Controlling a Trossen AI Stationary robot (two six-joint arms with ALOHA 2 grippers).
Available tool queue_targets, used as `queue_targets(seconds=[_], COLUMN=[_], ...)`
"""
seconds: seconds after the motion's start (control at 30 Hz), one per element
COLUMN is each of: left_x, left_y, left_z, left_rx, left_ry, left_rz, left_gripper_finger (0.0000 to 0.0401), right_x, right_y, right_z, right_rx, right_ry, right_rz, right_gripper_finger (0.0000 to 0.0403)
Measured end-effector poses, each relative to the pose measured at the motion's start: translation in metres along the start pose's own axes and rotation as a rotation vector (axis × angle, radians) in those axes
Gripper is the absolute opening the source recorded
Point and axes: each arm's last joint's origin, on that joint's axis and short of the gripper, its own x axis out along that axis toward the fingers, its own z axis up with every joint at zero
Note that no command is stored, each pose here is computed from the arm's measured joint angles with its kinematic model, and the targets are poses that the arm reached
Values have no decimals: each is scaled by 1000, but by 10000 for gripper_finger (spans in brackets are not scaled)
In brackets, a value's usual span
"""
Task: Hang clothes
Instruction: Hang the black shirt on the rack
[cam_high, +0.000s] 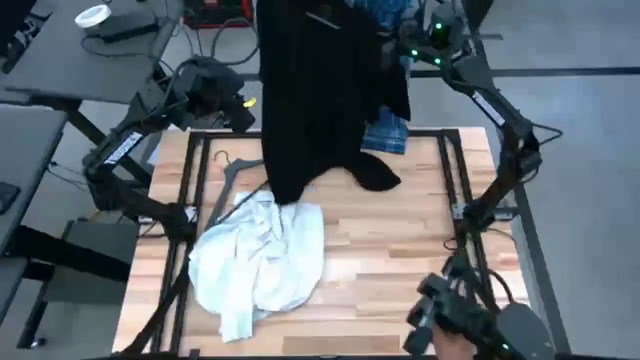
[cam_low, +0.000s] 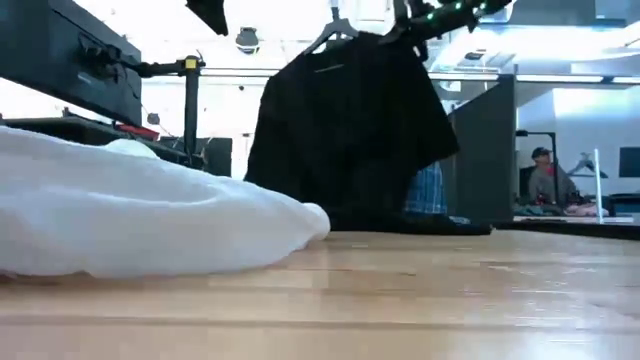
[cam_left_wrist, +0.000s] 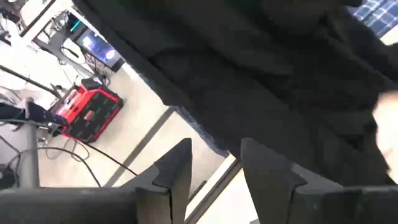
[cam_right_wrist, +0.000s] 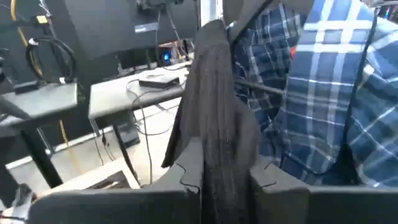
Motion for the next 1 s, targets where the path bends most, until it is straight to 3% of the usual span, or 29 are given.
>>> queue_targets(seconds=[0.43, 0.7, 0.87, 1.0], left_x=[0, 0, 0, 3], left_y=[0, 0, 1, 3], left_z=[1, 2, 2, 1], left_rx=[-4, -20, -39, -67], left_ry=[-6, -17, -17, -11], left_rz=[1, 4, 5, 17], left_gripper_finger=[122, 122, 122, 122], right_x=[7, -8, -45, -78], right_y=[-22, -29, -24, -20], right_z=[-9, 0, 33, 55], right_rx=[3, -21, -139, -116], right_ry=[-8, -18, -104, -161], right_rz=[-55, -103, -168, -233], right_gripper_finger=[35, 156, 220, 239])
